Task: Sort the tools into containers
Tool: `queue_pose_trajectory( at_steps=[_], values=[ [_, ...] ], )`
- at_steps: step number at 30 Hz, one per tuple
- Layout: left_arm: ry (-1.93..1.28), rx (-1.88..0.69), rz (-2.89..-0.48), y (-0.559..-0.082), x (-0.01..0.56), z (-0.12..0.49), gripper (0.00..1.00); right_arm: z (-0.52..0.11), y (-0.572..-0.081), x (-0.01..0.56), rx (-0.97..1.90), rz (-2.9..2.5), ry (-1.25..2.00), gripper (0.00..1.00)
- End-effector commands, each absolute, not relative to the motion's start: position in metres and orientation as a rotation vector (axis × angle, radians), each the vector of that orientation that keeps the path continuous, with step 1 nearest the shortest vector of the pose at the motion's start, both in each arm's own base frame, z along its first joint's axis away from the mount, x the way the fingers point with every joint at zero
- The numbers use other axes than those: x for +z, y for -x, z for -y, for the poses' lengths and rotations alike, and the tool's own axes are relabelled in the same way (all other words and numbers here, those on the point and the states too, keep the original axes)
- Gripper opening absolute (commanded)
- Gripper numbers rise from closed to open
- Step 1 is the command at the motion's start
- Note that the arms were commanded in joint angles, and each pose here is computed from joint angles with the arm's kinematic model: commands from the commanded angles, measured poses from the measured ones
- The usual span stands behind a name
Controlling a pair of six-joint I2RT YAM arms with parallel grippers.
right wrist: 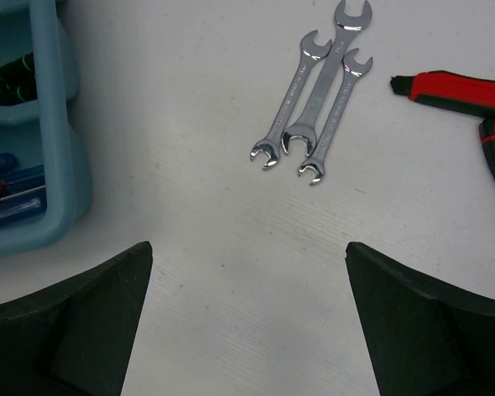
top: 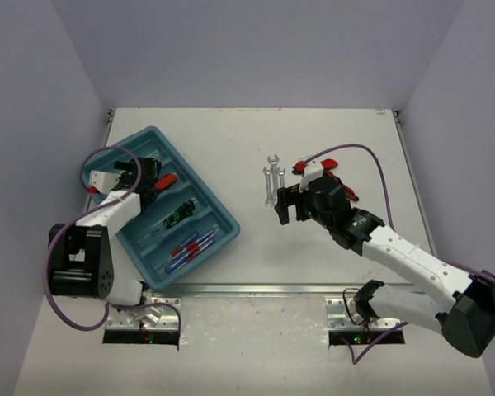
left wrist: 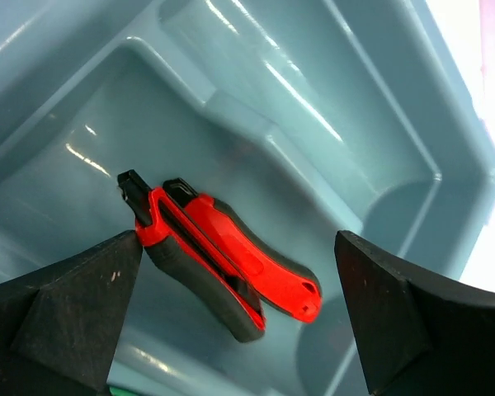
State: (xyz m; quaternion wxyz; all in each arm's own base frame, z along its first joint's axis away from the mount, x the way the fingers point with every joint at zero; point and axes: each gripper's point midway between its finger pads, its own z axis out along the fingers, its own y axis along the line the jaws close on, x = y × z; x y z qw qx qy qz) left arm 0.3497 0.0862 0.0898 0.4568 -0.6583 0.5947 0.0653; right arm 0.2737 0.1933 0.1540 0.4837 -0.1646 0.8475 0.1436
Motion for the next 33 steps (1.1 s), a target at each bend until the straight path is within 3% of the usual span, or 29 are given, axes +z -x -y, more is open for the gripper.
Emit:
queue_pose_trajectory(
  at_steps=[1,12,16,21,30,33],
  values=[
    [1.565,-0.006,-1.322,-0.367,0.156,-0.087,1.0,-0.194,-0.282,0.156,0.33,-2.049,0.415,0.99],
    [1.487,-0.124,-1.378,-0.332,0.222,-0.072,1.0,-0.144,-0.309,0.12,0.237,-2.273,0.249,0.99],
    [1.29,-0.25,-1.473,-0.322,0.245,-0.049,1.0,-0.106,-0.329,0.116,0.12,-2.306,0.143,0.99],
    [0.817,-0.414,-1.718,-0.311,0.279,0.006,1.0,-0.052,-0.355,0.083,-0.051,-2.466,0.096,0.99],
    [0.403,-0.588,-1.929,-0.267,0.263,0.06,1.0,0.001,-0.405,0.035,-0.136,-2.655,0.129,0.99],
    [0.35,-0.539,-1.984,-0.261,0.247,0.058,1.0,0.007,-0.416,0.015,-0.121,-2.703,0.157,0.99]
  ],
)
